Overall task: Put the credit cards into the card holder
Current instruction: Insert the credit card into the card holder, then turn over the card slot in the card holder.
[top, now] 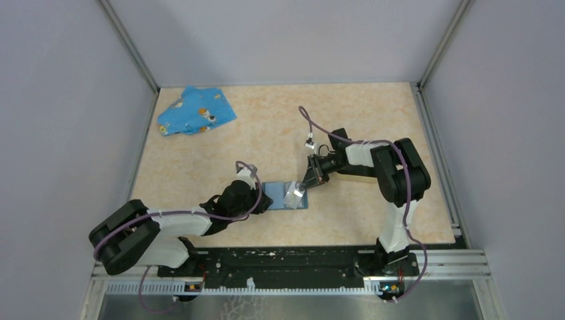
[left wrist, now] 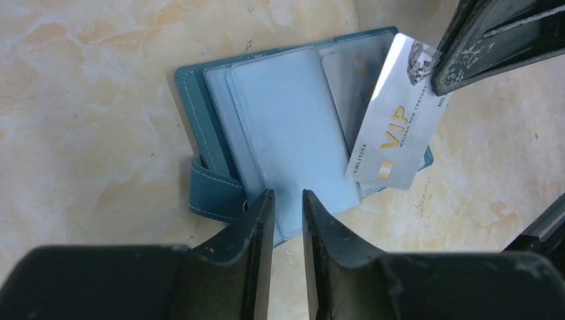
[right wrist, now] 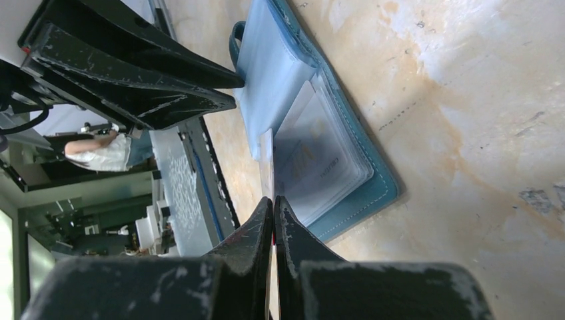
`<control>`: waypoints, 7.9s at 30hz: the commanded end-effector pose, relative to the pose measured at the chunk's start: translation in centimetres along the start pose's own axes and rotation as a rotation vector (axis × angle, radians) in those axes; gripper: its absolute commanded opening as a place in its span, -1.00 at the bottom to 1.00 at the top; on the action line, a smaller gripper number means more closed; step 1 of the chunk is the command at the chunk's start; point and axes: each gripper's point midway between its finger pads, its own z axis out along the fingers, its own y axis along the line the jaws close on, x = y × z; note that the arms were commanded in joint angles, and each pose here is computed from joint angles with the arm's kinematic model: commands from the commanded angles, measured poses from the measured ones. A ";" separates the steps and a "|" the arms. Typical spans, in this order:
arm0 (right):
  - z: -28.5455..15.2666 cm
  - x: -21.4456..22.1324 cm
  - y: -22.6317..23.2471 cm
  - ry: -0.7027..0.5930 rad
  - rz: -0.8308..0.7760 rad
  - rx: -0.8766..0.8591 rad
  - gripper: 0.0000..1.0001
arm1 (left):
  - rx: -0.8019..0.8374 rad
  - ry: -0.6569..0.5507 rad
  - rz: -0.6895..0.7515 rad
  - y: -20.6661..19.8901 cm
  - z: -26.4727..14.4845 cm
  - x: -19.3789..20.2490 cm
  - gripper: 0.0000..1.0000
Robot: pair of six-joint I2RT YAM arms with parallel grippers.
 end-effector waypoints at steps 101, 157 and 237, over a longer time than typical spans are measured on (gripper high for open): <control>6.4 -3.2 -0.3 0.262 0.083 0.077 -0.36 | -0.080 0.076 0.089 -2.2 4.4 -1.6 -0.11; -1.0 2.1 6.3 0.106 -1.278 0.112 -0.12 | 0.121 -0.080 0.027 1.0 -2.8 -5.3 0.87; 4.6 -0.4 3.4 0.068 -0.690 0.247 -0.63 | 0.280 0.161 0.015 -1.4 0.3 -3.3 -0.05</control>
